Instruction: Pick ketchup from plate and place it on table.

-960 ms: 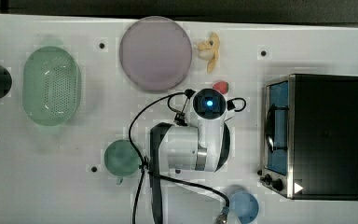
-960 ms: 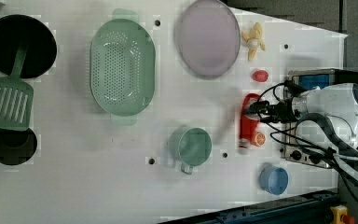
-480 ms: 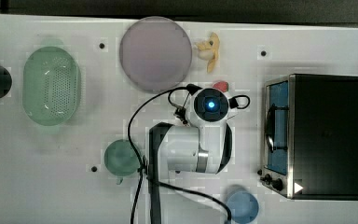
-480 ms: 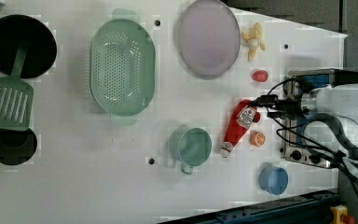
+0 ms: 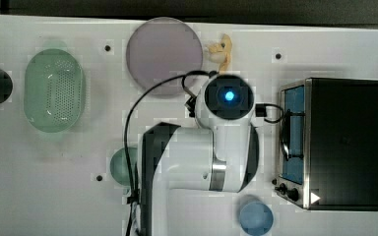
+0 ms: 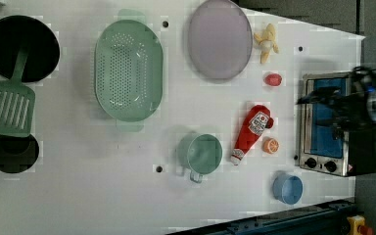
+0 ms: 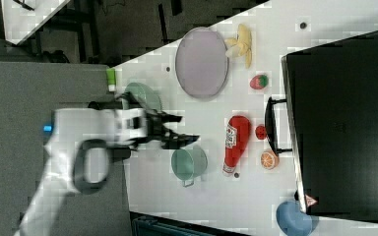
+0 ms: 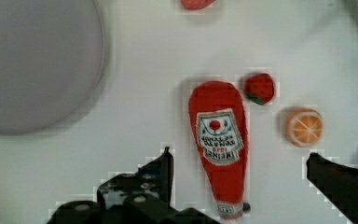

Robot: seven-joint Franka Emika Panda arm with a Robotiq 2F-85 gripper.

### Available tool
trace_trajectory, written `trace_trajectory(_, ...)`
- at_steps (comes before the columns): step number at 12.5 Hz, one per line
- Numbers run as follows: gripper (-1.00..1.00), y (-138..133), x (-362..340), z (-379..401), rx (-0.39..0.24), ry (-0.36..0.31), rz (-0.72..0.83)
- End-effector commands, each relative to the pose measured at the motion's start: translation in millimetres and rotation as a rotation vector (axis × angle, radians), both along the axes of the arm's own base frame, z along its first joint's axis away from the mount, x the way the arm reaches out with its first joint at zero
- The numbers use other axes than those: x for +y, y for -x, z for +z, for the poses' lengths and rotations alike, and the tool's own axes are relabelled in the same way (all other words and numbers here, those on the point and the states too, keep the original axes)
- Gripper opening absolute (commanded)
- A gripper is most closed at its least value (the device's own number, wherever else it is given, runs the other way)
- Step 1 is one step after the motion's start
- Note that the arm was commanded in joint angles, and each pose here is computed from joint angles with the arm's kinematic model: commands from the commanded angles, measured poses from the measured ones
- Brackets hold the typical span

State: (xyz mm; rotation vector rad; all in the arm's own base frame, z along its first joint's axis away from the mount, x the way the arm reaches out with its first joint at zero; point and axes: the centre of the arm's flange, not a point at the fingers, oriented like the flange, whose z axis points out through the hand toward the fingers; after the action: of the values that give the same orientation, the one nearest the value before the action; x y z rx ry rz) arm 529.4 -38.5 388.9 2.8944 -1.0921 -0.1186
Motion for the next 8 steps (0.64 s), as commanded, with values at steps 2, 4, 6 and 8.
trace_trajectory(2,1.0,-8,-3,122,-0.086,0.012,-0.146)
trace_trajectory(4,1.0,-11,1,151,-0.086,0.01,-0.142)
trace_trajectory(6,1.0,-12,4,169,-0.08,0.01,-0.136)
trace_trajectory(8,1.0,-5,9,178,-0.021,0.01,-0.123)
